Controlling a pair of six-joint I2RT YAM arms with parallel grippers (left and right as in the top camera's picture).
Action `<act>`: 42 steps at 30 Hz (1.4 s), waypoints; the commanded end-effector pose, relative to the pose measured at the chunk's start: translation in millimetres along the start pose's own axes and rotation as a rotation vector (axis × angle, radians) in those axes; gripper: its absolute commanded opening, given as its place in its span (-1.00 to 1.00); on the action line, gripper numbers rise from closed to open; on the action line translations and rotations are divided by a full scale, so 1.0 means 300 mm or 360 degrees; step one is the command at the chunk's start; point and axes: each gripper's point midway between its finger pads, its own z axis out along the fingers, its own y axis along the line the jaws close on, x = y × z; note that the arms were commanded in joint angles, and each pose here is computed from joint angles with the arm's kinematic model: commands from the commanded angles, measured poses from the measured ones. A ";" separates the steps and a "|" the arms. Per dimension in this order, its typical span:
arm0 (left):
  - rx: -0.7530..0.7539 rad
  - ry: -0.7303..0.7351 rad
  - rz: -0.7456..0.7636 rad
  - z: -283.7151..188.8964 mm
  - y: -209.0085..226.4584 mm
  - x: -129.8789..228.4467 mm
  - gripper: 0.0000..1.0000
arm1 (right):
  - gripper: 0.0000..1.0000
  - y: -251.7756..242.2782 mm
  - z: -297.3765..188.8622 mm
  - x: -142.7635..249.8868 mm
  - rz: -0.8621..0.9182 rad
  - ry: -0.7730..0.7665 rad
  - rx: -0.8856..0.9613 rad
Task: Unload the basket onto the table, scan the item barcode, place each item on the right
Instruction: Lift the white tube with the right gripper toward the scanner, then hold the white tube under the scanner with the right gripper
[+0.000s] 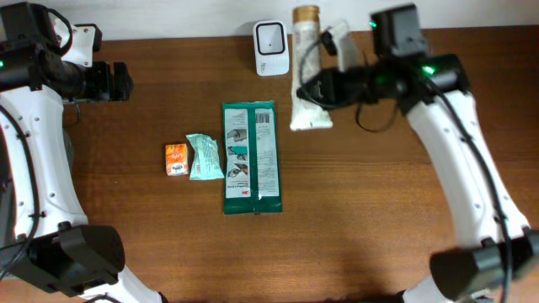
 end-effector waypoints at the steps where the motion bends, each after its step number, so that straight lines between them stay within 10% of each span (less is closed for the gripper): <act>1: 0.0016 -0.0035 0.0026 -0.023 -0.010 -0.012 0.98 | -0.92 -0.161 0.085 -0.081 -0.0238 -0.0056 0.0660; 20: 0.0016 -0.0035 0.0026 -0.023 -0.010 -0.012 0.98 | -0.92 -0.609 0.502 -0.299 -0.1184 -0.0100 0.1839; 42: 0.0016 -0.0035 0.0026 -0.023 -0.010 -0.012 0.98 | -0.92 -0.768 0.558 -0.292 -0.1312 -0.0030 0.1924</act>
